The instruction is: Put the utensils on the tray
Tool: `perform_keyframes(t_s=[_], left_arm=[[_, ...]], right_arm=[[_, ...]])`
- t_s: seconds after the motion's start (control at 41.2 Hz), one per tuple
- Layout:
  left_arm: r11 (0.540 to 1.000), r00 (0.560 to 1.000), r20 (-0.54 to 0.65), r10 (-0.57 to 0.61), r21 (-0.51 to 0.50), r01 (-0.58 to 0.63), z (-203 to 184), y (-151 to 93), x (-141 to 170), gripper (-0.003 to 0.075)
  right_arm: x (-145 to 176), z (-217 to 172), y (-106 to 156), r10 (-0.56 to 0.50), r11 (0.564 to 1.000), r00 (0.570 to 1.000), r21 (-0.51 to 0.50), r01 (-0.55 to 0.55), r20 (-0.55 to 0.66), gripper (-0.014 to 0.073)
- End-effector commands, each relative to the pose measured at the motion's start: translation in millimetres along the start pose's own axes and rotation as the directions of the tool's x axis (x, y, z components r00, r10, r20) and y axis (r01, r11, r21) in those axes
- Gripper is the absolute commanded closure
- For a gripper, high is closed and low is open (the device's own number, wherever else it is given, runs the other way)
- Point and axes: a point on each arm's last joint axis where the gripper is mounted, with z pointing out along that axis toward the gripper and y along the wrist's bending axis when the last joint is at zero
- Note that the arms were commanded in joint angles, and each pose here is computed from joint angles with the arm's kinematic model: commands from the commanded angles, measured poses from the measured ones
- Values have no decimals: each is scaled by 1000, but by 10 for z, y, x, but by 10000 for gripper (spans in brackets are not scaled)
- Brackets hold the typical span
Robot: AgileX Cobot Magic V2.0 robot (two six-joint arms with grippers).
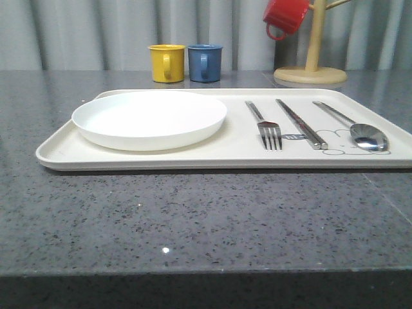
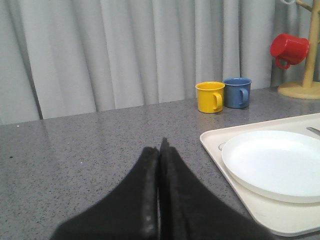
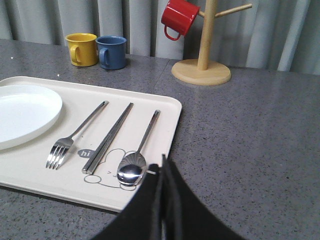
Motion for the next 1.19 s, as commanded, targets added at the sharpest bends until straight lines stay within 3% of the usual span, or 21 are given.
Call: perform_keyframes(t_s=[0.0,0.655,1.164], left_arm=[[1000,996,85,-22,-7,23,-7,14,-141,739],[1000,996,88,-22,-7,23,-13,12,-123,739],[992,997,72,-36,-115,44,69,-2,579,739]], right_arm=[[-159,-20,6,-26,1000,994,-1,26,104,708],[-159,-20,6,-26,1000,994,-1,26,104,708],[-157,-18,6,-26,1000,994,-1,26,102,708]])
